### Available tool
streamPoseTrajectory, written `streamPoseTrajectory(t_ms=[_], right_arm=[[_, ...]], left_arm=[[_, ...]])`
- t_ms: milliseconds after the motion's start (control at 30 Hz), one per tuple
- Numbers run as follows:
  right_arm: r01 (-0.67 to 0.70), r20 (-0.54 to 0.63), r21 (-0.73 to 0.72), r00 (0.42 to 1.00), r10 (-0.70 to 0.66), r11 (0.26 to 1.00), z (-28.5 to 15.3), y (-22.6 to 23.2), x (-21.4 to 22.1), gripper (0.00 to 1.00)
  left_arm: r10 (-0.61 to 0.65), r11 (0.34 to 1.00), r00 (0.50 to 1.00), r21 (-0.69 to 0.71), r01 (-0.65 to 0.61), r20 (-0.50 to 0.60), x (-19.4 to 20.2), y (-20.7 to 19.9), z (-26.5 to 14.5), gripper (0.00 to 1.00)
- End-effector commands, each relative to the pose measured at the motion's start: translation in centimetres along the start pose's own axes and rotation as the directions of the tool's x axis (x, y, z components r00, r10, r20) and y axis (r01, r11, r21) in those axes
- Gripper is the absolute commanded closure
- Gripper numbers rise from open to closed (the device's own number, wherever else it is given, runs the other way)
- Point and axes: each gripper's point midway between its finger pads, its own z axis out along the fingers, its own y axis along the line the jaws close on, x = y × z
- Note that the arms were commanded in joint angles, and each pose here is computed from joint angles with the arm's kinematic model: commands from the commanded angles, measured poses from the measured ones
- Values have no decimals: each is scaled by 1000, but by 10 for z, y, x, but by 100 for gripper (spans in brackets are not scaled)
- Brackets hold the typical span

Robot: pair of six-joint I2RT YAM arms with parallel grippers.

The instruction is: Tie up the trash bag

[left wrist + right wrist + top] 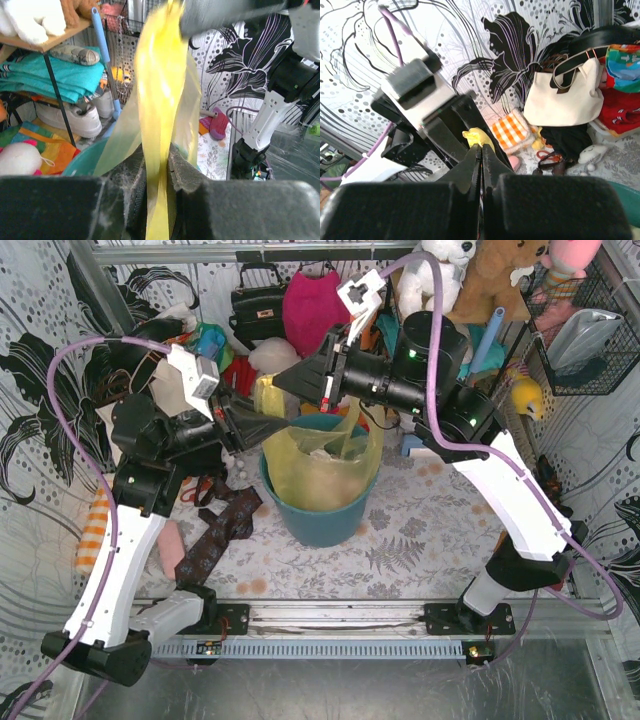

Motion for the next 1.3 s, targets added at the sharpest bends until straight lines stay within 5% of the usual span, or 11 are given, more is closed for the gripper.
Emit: streamPoseTrajectory(t_ms=[0, 267, 433, 633, 1100, 1267], right_arm=[[2, 100, -28, 995, 1, 1000, -6, 17, -32, 100], [-13, 104, -29, 994, 16, 1000, -4, 18, -35, 100], [-24, 63, 0, 998, 24, 1000, 1, 8, -20, 100], [-41, 29, 23, 999, 40, 999, 2, -2, -4, 100], [-41, 50, -16, 998, 42, 999, 1, 6, -10, 100], [-23, 92, -32, 995, 26, 999, 1, 12, -23, 100]], left_arm=[[2, 999, 999, -51, -4, -36, 22, 7, -7, 75], [-35, 995, 996, -98, 27, -85, 46, 11, -15, 75], [14, 995, 999, -95, -17, -33, 16, -1, -17, 28], [60, 989, 995, -142, -48, 80, -33, -7, -17, 14], [80, 973, 988, -227, -48, 131, -51, 21, -9, 13], [46, 993, 992, -116, -33, 116, -39, 8, -3, 38]])
